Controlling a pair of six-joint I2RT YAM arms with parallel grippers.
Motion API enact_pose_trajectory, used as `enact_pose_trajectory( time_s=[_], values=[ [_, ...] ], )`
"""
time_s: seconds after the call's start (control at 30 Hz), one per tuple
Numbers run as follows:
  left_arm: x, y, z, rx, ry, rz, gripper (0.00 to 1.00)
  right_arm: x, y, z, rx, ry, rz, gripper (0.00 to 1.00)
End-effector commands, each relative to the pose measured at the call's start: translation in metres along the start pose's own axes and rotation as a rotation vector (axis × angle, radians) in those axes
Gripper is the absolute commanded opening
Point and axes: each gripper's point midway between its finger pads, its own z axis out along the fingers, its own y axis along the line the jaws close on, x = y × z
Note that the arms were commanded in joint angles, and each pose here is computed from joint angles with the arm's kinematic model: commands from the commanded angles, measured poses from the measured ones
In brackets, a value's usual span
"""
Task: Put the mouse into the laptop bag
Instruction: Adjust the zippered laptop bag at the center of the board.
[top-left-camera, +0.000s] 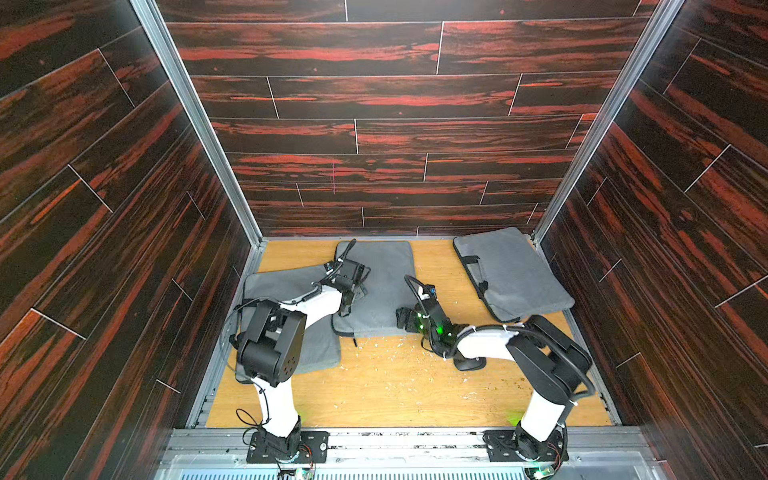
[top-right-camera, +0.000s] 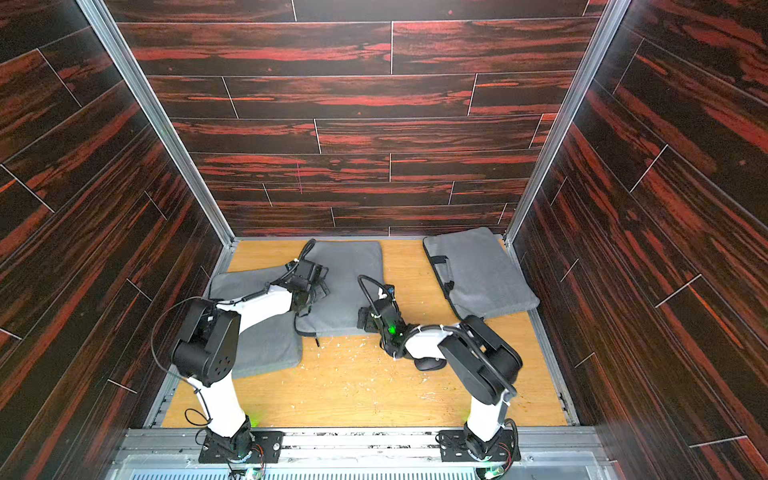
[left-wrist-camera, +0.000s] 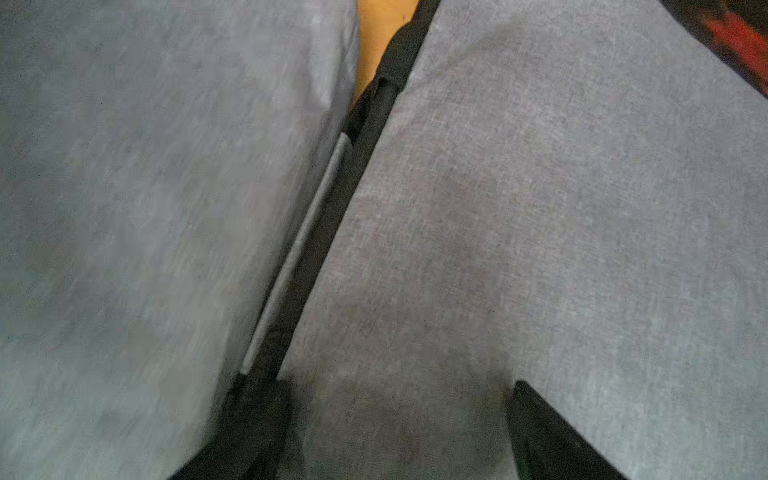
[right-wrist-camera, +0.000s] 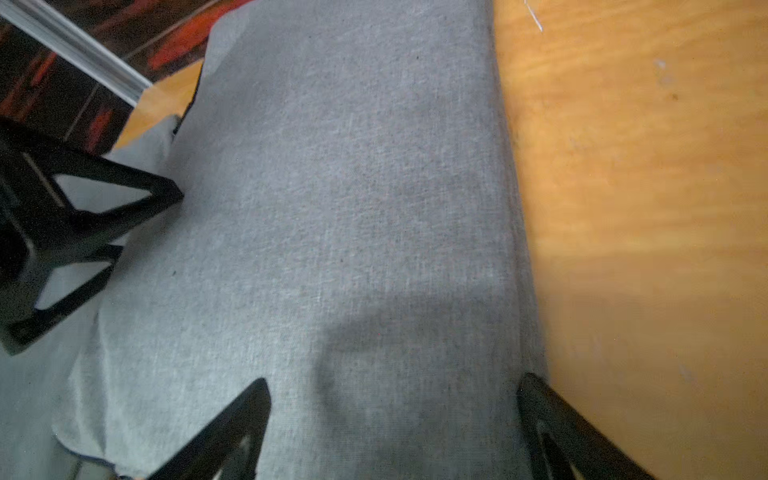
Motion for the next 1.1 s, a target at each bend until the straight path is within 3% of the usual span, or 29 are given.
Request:
enact_pose_trajectory(
  time_s=[0.0, 0.13, 0.3, 0.53, 0.7, 0.8, 0.9, 1.07],
  values=[
    [0.01, -0.012, 0.018, 0.034, 0.086, 0.024, 0.84, 0.042, -0.018, 0.012, 0.037, 0.154, 0.003, 0.93],
    [0.002, -0.014, 0.02, 0.017, 0.08, 0.035, 0.86, 0.033, -0.025, 0.018, 0.051, 0.147, 0.02, 0.93],
    [-0.021, -0.005, 0.004, -0.046, -0.011, 0.036, 1.0, 0.026, -0.033, 0.034, 0.054, 0.156, 0.032, 0.93],
    [-0.054, -0.002, -0.028, -0.087, -0.101, 0.045, 1.0, 0.01, -0.027, 0.049, 0.016, 0.142, 0.025, 0.91],
    [-0.072, -0.002, -0.066, -0.071, -0.142, 0.043, 1.0, -0.016, -0.016, 0.031, 0.005, 0.091, -0.011, 0.88],
    [-0.077, -0.003, -0.101, 0.009, -0.176, 0.018, 1.0, -0.04, -0.025, 0.0, 0.069, 0.018, -0.037, 0.9],
    [-0.067, -0.007, -0.132, 0.168, -0.185, -0.02, 1.0, -0.057, -0.046, -0.039, 0.132, -0.047, -0.02, 0.92],
    [-0.018, 0.001, -0.168, 0.446, -0.174, -0.15, 1.0, -0.064, -0.11, -0.092, 0.279, -0.097, 0.1, 0.94]
  ],
)
